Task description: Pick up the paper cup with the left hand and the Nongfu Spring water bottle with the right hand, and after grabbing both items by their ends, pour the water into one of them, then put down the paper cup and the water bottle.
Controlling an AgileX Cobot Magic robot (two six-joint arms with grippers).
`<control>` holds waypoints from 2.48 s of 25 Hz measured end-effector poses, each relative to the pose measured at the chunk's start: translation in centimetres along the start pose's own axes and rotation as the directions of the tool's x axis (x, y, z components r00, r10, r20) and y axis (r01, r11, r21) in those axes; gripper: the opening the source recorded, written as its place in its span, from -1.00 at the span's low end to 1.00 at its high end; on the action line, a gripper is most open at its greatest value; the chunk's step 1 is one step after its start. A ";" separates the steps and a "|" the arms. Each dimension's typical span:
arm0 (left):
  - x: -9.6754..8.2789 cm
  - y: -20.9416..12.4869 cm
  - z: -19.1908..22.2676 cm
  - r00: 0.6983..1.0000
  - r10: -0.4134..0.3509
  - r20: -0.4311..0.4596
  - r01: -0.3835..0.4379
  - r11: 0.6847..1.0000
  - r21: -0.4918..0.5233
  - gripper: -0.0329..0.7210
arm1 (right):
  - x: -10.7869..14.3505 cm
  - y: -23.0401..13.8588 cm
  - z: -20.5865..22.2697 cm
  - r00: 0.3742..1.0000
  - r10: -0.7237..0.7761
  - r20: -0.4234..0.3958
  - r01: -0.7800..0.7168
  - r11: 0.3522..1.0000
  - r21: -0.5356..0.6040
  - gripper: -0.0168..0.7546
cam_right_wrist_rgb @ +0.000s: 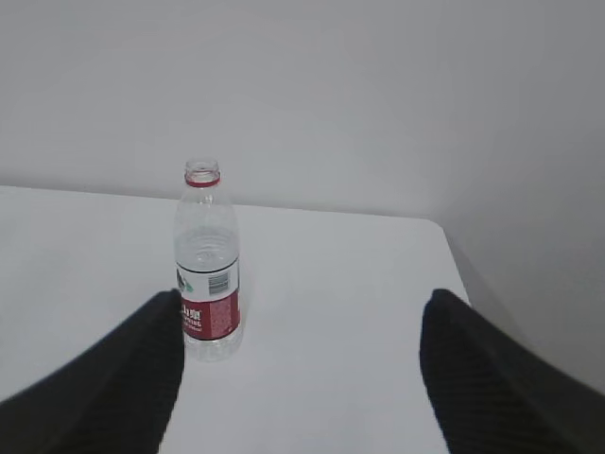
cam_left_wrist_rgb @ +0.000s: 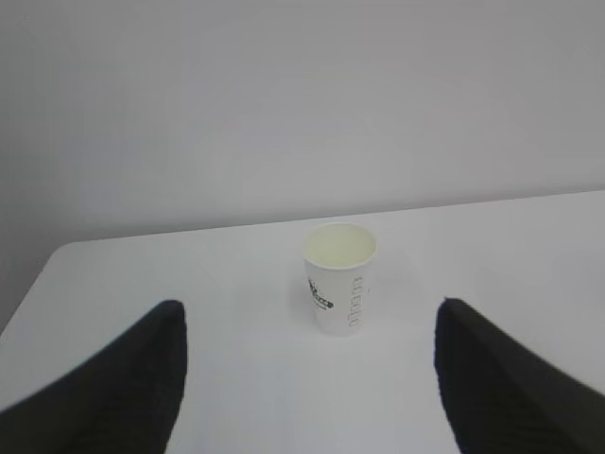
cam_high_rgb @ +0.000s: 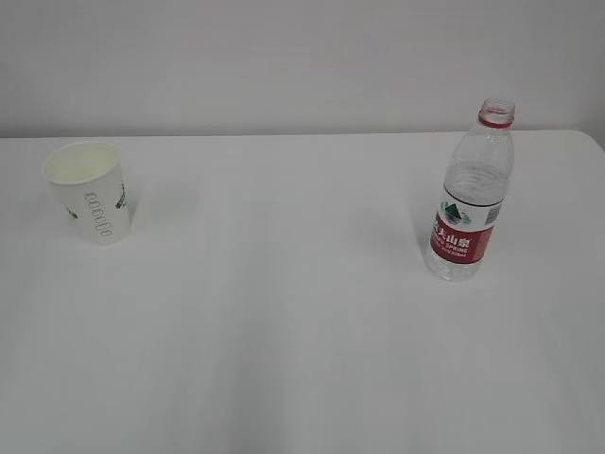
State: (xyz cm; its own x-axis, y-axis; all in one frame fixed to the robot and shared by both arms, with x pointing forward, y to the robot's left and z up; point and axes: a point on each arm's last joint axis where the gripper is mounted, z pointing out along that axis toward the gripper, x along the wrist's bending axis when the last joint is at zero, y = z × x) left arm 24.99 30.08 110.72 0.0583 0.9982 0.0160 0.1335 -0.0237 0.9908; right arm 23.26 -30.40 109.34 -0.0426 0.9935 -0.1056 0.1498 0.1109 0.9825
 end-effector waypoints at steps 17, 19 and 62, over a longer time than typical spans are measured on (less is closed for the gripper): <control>0.1 2.7 6.9 1.000 0.013 -0.006 -0.013 0.999 -0.039 0.64 | 0.1 2.9 4.2 0.999 -0.032 -0.007 0.031 0.997 -0.074 0.57; 0.1 2.8 7.7 1.000 0.013 -0.005 -0.014 0.999 -0.044 0.64 | 0.1 3.2 4.9 0.999 -0.036 -0.008 0.035 0.997 -0.073 0.57; -0.1 0.3 21.3 0.999 0.051 0.011 -0.051 0.999 -0.015 0.64 | 1.4 3.5 20.1 0.994 -0.094 -0.059 0.089 0.992 -0.094 0.57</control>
State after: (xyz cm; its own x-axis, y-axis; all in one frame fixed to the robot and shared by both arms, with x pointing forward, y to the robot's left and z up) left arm 46.10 28.78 108.16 0.0761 0.9950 0.0652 0.1157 -0.0737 0.9905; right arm 43.56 -28.06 109.53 -0.1152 0.9753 -0.1885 0.0519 0.1954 0.9793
